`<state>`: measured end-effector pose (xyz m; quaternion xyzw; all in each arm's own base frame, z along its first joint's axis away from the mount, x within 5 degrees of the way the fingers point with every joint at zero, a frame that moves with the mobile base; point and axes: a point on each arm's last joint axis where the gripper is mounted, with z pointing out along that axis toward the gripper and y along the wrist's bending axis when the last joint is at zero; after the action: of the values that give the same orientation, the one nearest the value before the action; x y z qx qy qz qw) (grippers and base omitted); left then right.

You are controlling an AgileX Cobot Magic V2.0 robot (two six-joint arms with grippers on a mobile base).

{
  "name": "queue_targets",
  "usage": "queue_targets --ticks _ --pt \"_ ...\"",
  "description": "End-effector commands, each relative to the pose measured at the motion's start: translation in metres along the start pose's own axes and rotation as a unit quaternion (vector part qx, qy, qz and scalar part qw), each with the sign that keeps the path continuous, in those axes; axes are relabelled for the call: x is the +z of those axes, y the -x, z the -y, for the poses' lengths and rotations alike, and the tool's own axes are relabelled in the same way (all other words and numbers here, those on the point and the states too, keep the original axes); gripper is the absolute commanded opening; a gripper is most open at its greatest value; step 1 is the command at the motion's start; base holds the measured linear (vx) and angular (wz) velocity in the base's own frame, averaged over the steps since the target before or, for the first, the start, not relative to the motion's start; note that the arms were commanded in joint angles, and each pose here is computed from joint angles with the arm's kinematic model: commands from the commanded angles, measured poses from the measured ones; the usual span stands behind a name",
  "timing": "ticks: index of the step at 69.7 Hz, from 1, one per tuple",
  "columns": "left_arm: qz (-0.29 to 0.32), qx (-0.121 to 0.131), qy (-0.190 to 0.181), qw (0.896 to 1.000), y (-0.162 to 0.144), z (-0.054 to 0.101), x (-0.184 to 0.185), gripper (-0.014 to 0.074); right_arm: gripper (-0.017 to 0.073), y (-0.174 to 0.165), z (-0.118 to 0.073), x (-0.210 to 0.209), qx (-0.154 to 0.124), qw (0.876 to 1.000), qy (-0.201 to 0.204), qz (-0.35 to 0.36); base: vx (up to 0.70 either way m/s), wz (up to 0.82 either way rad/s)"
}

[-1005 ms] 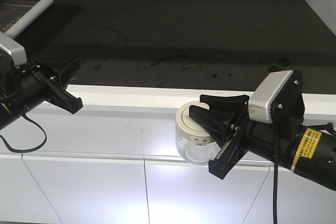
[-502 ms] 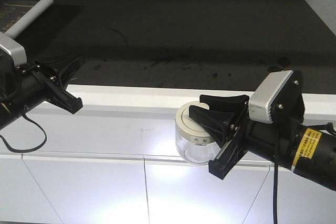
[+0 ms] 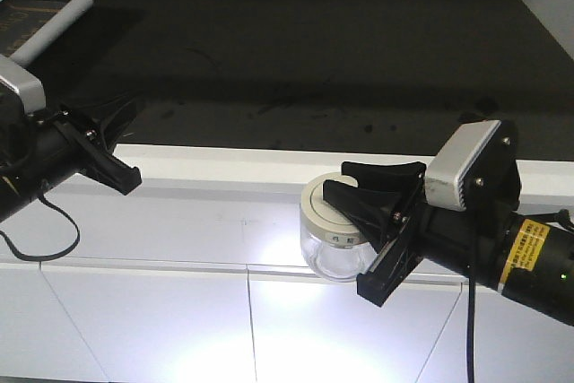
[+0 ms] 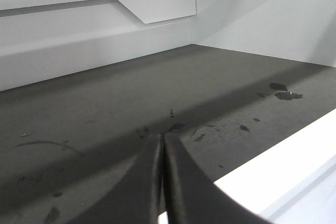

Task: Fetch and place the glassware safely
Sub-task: 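Hold the jar in the right gripper while the base drives away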

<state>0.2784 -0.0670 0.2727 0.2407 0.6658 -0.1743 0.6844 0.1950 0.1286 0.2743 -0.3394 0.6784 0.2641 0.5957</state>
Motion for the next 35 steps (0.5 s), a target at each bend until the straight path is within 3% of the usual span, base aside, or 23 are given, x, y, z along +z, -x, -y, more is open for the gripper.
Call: queue_targets --ticks 1,19,35 --pt "0.058 -0.002 -0.001 0.998 0.0222 -0.0004 -0.0027 -0.0007 -0.0003 0.0216 -0.0023 -0.0036 0.001 0.998 0.015 0.06 -0.01 0.03" --pt "0.058 -0.002 -0.001 0.998 0.0222 -0.0004 -0.0027 -0.0007 -0.0003 0.0216 -0.0023 -0.0036 0.001 0.998 0.015 0.06 -0.04 0.13" --pt "0.058 -0.002 -0.001 0.998 0.022 -0.0005 -0.0026 -0.0007 -0.0003 0.0216 -0.0023 -0.0036 0.001 0.998 0.015 0.06 -0.09 0.4"
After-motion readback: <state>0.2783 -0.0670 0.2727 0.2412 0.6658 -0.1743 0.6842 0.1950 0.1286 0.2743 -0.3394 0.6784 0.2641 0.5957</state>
